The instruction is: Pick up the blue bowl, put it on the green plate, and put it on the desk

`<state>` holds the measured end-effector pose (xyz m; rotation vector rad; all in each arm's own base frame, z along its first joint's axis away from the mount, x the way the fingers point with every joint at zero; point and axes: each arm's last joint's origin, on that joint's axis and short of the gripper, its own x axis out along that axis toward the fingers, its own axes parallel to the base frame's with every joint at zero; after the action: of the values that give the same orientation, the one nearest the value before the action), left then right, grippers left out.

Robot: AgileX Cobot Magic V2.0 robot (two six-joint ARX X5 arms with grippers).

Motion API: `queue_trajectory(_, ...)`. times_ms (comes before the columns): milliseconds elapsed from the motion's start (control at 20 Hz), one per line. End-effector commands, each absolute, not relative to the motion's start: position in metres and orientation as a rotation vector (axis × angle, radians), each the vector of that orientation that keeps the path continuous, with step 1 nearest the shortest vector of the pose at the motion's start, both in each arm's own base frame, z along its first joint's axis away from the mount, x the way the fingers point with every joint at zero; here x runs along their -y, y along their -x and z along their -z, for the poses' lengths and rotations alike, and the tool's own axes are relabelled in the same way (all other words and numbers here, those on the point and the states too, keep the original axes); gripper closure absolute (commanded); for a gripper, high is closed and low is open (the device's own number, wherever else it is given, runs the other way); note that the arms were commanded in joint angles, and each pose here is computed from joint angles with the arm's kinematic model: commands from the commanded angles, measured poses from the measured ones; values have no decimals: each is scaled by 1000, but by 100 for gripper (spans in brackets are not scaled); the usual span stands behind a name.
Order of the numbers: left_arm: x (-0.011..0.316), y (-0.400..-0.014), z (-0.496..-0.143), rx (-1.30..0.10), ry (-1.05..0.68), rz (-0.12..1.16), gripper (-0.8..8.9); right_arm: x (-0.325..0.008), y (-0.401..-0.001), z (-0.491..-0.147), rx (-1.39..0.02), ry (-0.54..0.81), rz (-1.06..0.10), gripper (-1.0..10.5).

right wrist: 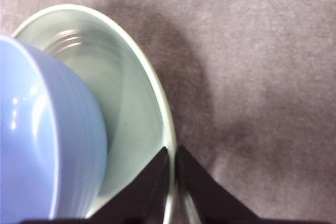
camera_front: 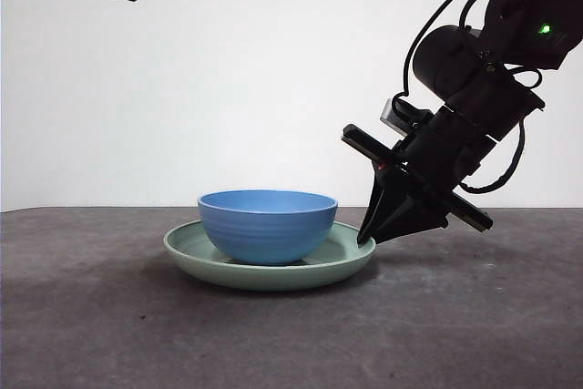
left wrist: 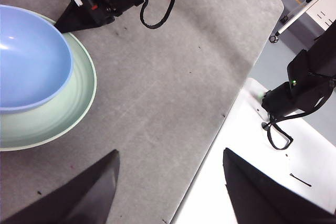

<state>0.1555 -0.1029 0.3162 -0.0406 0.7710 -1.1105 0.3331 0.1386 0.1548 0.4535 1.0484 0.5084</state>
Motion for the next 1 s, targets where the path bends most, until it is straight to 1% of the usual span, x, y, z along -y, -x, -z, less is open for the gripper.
queue_trajectory(50,104,-156,-317,-774,41,1123,497,-143,-338,-156,-1038,-460,-515,791)
queue_trajectory(100,104,-156,-317,-780,42,1122,497,-143,-337,-158,-1033,-460,-515,762)
queue_trajectory(250,104,-156,-317,-779,42,1121,497,-140,-334,-172,-999,-444,-484,761)
queue_trajectory(450,104,-156,-317,-778,42,1121,498,-132,-320,-212,-903,-376,-485,758)
queue_trajectory(600,104,-156,-317,-778,41,1121,498,-124,-297,-250,-834,-306,-543,758)
queue_trajectory(750,104,-156,-317,-778,41,1120,498,-114,-265,-284,-789,-233,-599,758)
queue_trajectory(850,104,-156,-317,-778,41,1120,498,-107,-243,-302,-781,-210,-664,759)
queue_trajectory(1000,104,-156,-317,-777,41,1121,498,-102,-220,-315,-792,-193,-714,759)
